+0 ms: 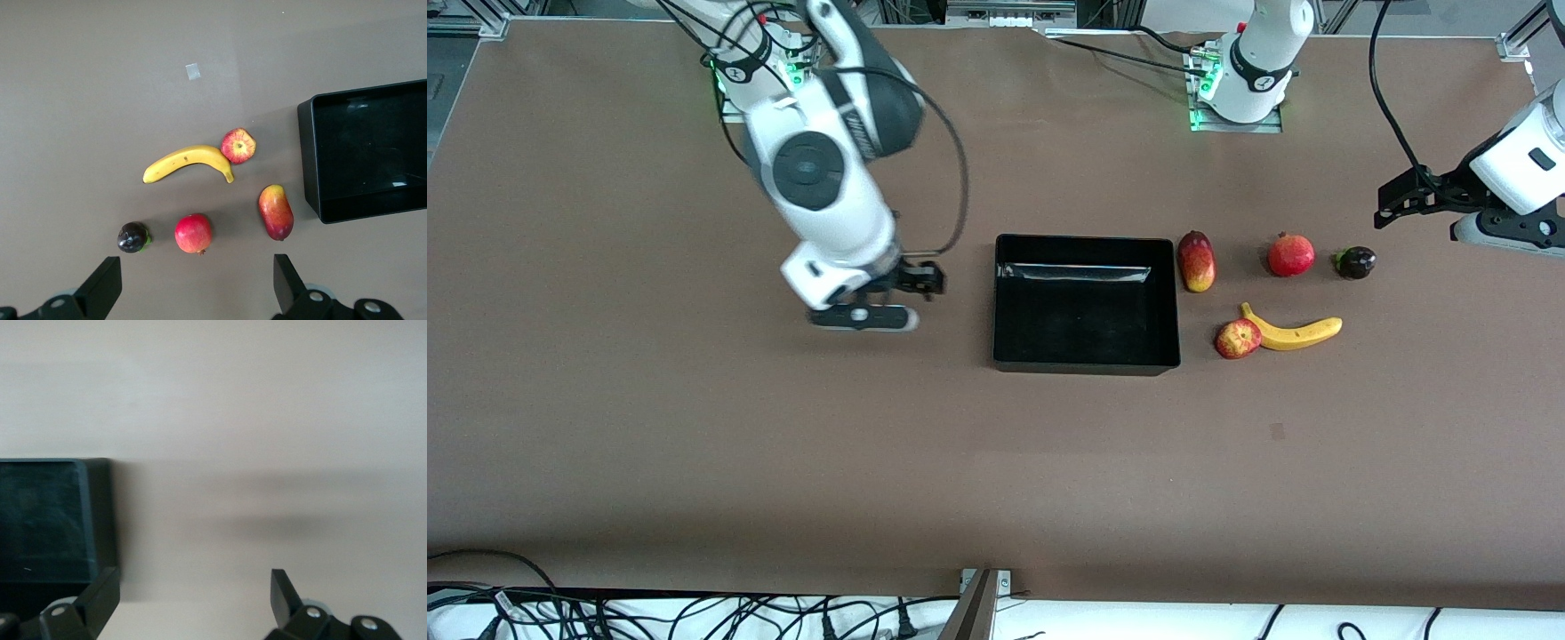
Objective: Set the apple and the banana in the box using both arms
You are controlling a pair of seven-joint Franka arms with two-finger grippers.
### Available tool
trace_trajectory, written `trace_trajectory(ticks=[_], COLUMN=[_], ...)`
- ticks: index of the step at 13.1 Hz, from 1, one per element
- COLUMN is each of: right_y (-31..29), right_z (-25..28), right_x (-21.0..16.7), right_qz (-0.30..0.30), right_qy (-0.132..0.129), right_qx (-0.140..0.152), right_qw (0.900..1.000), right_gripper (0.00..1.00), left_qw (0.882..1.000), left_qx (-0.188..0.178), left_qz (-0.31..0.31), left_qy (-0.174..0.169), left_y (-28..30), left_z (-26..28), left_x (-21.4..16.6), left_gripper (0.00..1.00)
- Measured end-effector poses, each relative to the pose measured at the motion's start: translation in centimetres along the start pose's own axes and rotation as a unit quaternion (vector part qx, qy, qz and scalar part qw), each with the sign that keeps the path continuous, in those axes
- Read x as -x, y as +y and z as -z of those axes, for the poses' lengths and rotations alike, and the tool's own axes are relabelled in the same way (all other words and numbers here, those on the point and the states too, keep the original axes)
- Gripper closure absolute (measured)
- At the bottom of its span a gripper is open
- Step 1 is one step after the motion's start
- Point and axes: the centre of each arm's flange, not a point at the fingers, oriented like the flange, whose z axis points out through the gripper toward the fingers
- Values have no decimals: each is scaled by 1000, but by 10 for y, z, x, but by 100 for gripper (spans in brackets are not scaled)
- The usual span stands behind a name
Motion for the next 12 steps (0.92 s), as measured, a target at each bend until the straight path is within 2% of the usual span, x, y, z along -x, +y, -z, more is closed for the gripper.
trace_trajectory(ticks=[4,7,9,12], right_y=[155,248,276,282], right_z=[73,108,109,105], right_x=[-30,-35,-36,-37], right_qz=[-37,-6,17,40], right_qy=[4,14,12,7], right_qx=[23,28,33,35], right_qw=[999,999,999,999], right_gripper=[0,0,0,0], left_qw=[1000,1000,1000,1000], left_qx=[0,0,0,3], left_qz=[0,-2,-4,-5], left_qy=[0,1,1,-3], left_y=[0,2,4,2], left_z=[0,0,0,-9], left_x=[0,0,-1,-10], left_gripper=[0,0,0,0])
